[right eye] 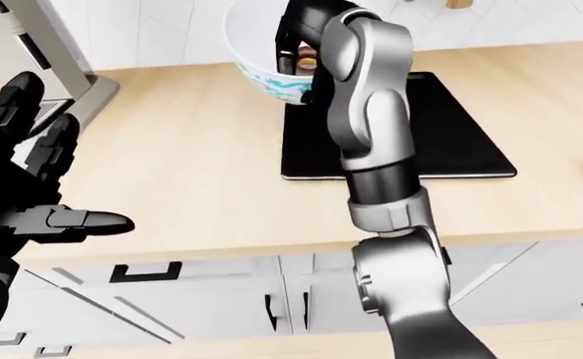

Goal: Pick up the bowl with donut and place it on the tray. Pick up the cupcake and place it on the tray.

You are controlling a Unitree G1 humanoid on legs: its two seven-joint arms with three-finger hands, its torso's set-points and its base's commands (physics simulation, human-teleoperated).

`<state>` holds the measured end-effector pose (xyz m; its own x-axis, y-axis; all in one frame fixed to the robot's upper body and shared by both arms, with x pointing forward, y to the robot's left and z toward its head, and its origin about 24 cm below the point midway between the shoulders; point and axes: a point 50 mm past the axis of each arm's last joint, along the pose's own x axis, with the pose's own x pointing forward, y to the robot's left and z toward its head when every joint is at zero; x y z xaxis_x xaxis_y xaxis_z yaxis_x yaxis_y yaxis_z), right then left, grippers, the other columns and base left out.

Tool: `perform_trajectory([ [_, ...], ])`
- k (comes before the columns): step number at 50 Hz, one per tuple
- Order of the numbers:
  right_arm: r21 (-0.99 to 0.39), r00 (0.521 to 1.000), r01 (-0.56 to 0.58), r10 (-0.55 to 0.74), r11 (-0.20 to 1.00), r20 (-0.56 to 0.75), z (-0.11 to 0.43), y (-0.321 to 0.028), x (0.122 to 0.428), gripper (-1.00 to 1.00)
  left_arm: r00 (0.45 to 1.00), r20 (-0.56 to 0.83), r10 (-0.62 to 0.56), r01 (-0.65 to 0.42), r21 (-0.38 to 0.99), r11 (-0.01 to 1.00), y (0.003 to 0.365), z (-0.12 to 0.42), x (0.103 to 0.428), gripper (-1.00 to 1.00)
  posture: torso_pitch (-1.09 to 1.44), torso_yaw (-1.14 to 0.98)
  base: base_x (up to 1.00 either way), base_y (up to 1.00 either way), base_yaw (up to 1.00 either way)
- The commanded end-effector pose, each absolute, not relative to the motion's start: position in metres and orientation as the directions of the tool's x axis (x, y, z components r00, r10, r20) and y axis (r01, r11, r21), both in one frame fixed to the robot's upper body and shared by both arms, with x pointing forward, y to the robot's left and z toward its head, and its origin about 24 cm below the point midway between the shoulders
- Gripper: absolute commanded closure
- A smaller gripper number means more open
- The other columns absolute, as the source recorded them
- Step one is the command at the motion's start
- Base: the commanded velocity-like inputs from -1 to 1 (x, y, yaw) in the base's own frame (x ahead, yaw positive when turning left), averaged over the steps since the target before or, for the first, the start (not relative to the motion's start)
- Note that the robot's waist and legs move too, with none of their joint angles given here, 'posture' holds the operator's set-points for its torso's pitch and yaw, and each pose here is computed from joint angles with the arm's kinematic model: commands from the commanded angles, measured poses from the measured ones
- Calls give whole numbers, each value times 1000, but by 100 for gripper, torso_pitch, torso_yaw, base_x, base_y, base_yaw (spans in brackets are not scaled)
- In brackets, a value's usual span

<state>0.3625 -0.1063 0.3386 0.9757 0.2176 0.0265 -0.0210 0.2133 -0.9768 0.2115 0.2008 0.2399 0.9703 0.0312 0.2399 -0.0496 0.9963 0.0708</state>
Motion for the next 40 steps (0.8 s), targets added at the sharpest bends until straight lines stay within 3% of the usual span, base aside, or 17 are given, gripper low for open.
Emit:
perform_trajectory([
  [1, -976, 968, 77, 220, 205, 122, 360, -110, 351, 100, 951, 307, 40, -68, 80, 994, 202, 249, 208, -100, 0, 0, 0, 0, 0],
  [17, -992, 990, 20, 138, 126, 37, 340, -148, 350, 100, 949, 313, 36, -65, 83, 994, 199, 254, 209, -100, 0, 0, 0, 0, 0],
  [40, -987, 997, -26, 77, 161, -14, 294, -166, 374, 100, 950, 310, 36, -64, 82, 995, 199, 252, 210, -100, 0, 0, 0, 0, 0],
])
